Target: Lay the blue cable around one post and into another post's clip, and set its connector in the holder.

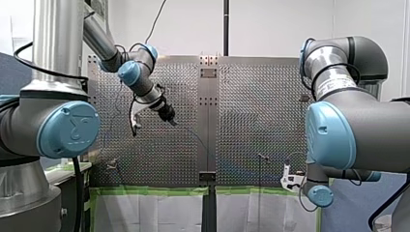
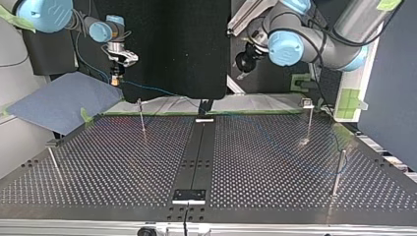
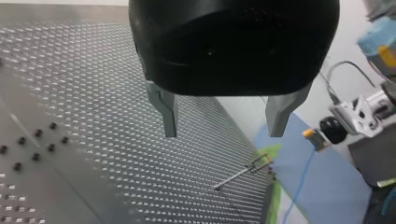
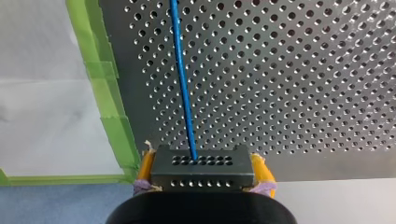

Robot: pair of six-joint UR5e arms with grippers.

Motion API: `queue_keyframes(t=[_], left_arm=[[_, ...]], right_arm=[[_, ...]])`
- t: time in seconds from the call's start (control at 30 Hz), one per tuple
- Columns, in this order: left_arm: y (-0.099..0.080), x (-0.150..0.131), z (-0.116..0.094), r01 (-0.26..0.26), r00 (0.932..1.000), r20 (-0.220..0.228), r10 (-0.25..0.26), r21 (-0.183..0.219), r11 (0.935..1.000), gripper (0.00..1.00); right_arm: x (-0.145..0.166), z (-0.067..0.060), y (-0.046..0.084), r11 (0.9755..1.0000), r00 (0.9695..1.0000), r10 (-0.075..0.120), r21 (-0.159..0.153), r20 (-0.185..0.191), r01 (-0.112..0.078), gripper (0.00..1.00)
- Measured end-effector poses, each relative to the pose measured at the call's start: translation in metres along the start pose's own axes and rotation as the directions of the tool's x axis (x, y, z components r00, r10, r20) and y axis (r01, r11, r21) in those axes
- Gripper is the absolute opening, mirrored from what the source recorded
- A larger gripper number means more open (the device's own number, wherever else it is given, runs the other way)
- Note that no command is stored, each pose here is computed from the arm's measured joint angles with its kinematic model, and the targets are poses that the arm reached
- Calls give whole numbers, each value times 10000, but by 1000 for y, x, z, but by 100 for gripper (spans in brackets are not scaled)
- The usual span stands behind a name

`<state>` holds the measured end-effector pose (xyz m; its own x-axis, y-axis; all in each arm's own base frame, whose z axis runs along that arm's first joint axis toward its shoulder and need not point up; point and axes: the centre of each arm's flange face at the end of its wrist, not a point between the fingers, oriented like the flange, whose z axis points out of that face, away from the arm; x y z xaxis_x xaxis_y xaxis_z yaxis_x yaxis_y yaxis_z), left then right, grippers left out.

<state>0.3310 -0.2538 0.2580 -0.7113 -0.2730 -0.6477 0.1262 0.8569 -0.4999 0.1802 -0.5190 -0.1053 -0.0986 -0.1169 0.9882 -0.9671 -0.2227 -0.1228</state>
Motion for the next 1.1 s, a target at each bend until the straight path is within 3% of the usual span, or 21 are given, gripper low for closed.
queue_keyframes(t=[0.2,0.37,0.57,0.77,0.9,1.1], left_arm=[[-7,15,19,-450,9990,-19,450,42,9990,93],[-18,17,36,-847,9961,248,844,117,9963,93],[-36,17,59,-1679,9834,734,1660,206,9856,93],[-57,19,81,-2520,9608,1262,2470,254,9674,93],[-73,22,97,-3095,9390,1656,3013,255,9506,93],[-93,33,118,-3791,9067,2094,3662,235,9251,93]], right_arm=[[0,0,-5,9999,10000,-25,120,-58,26,0],[0,1,-9,9995,9999,-26,309,-168,32,0],[1,2,-10,9989,9996,74,456,-273,-62,0],[3,4,-11,9980,9993,67,629,-372,-43,0],[5,5,-10,9972,9989,10,750,-477,26,0],[4,4,-11,9944,9989,-341,984,-333,373,0]])
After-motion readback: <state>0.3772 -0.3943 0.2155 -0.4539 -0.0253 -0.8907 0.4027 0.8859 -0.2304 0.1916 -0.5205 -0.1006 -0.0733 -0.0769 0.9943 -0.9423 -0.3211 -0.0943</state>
